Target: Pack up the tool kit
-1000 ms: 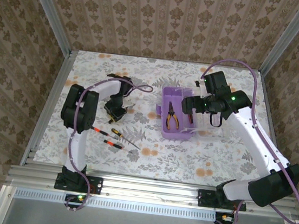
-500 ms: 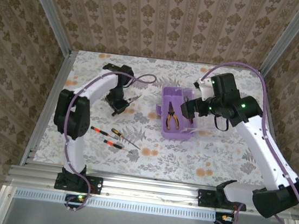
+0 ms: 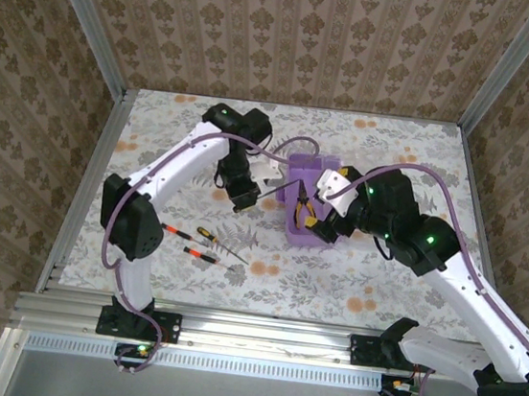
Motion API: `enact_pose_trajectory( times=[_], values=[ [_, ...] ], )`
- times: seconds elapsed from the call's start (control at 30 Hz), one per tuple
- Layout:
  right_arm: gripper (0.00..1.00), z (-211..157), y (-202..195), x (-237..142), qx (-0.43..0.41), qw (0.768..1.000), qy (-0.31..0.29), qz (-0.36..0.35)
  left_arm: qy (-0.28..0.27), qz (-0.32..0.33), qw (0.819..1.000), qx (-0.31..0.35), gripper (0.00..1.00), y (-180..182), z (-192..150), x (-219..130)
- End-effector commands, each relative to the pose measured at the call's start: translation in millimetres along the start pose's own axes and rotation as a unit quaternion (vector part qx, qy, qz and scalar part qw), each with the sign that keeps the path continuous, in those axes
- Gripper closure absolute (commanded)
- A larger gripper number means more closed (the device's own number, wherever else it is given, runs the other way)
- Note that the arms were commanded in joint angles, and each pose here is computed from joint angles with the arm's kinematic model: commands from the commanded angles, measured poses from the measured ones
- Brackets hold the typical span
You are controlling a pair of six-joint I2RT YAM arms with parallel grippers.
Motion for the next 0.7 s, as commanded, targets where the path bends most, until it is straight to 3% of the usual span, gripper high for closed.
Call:
enact_pose_trajectory(
  times=[0.0, 0.13, 0.3, 0.67],
  values=[
    [0.01, 9.9, -4.1, 2.0, 0.006, 1.000, -0.013, 0.008, -0.012, 0.038, 0.999, 0.028, 1.00, -6.7, 7.9, -8.8],
    [0.02, 3.0, 3.9, 14.7, -0.009, 0.999, 0.004, 0.054, -0.010, 0.069, 0.996, 0.047, 1.00, -12.7, 15.3, -16.8],
    [0.02, -9.6, 12.4, 21.4, -0.086, 0.995, -0.011, 0.058, 0.004, 0.080, 0.994, 0.073, 1.00, -26.5, 21.1, -26.4],
    [0.07, -10.5, 1.6, 43.6, -0.122, 0.992, -0.013, -0.011, 0.021, 0.080, 0.990, 0.118, 1.00, -56.9, 42.6, -30.6]
  ],
)
Point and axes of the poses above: each hand's point on the last joint's axis, 136 mm out from that joint toward the fingers, its own x axis out along the fingers, its own y axis along the line the jaws close on, z = x × y, the point moved 10 cm from there along -x, back along the fingers, and after that the axes turned 8 degrees about x, right-handed, at the moved point
